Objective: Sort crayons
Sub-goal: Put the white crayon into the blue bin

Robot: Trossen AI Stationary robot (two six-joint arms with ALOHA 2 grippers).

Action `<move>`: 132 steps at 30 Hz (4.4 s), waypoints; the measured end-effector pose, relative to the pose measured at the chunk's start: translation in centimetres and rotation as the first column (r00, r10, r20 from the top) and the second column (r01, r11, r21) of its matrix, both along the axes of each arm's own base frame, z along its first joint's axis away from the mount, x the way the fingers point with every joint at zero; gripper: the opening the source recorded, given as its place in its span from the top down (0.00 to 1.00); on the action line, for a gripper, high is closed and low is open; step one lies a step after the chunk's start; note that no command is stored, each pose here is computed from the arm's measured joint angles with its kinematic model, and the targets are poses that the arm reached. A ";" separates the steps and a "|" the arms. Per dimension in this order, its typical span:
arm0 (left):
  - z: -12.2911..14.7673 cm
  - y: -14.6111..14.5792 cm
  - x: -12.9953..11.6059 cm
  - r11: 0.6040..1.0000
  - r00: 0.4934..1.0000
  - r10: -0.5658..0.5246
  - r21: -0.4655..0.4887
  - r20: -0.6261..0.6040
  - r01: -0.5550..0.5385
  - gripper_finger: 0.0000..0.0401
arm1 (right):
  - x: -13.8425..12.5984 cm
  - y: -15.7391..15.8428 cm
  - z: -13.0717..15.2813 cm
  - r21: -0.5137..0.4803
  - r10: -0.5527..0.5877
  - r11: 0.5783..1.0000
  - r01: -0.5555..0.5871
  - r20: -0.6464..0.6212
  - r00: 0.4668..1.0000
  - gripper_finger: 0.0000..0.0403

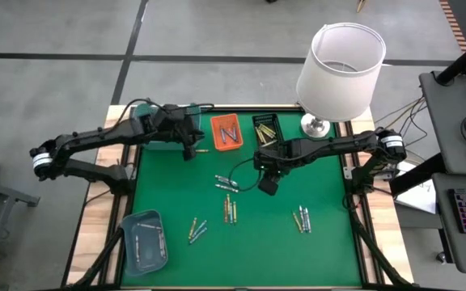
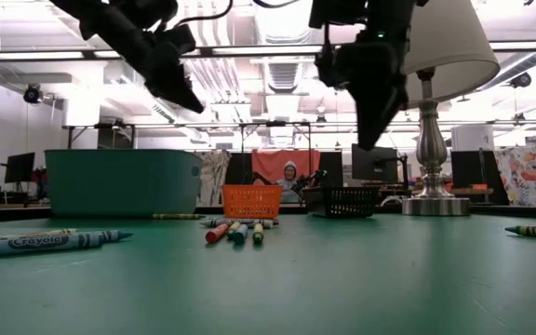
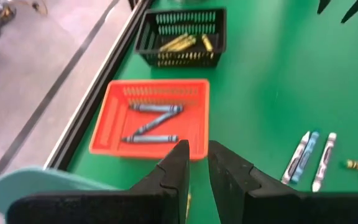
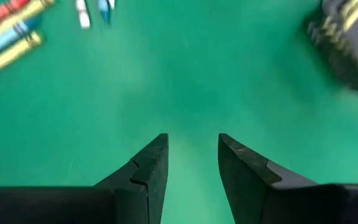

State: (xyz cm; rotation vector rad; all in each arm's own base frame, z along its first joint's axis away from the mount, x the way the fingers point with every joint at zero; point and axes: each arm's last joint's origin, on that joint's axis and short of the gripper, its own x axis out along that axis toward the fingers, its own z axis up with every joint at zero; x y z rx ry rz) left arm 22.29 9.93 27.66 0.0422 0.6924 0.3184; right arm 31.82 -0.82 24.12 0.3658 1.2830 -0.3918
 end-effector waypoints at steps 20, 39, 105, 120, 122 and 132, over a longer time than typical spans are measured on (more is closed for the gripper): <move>0.2 0.2 1.0 0.998 0.998 -0.023 0.051 0.058 0.021 0.89 | -2.9 2.9 -1.2 0.116 -0.215 0.959 0.258 -0.291 0.932 0.68; 0.8 0.4 1.3 0.979 0.993 -0.094 0.190 0.075 0.079 0.89 | -10.7 6.4 -3.7 0.125 -0.459 0.808 0.576 -0.480 0.748 0.68; 0.9 0.5 1.4 0.986 0.992 -0.070 0.161 0.105 0.052 0.89 | -12.9 10.5 -9.9 0.161 -0.610 0.738 0.655 -0.256 0.750 0.70; 0.9 0.5 1.4 0.986 0.992 -0.070 0.160 0.105 0.052 0.89 | -13.3 10.3 -9.9 0.116 -0.648 0.710 0.694 -0.279 0.709 0.94; 0.9 0.5 1.4 0.986 0.992 -0.070 0.161 0.105 0.052 0.89 | -13.4 10.2 -9.9 0.110 -0.648 0.711 0.695 -0.281 0.708 0.97; 0.9 0.5 1.4 0.986 0.992 -0.067 0.157 0.107 0.050 0.89 | -14.1 9.8 -8.0 0.014 -0.658 0.722 0.692 -0.296 0.693 0.98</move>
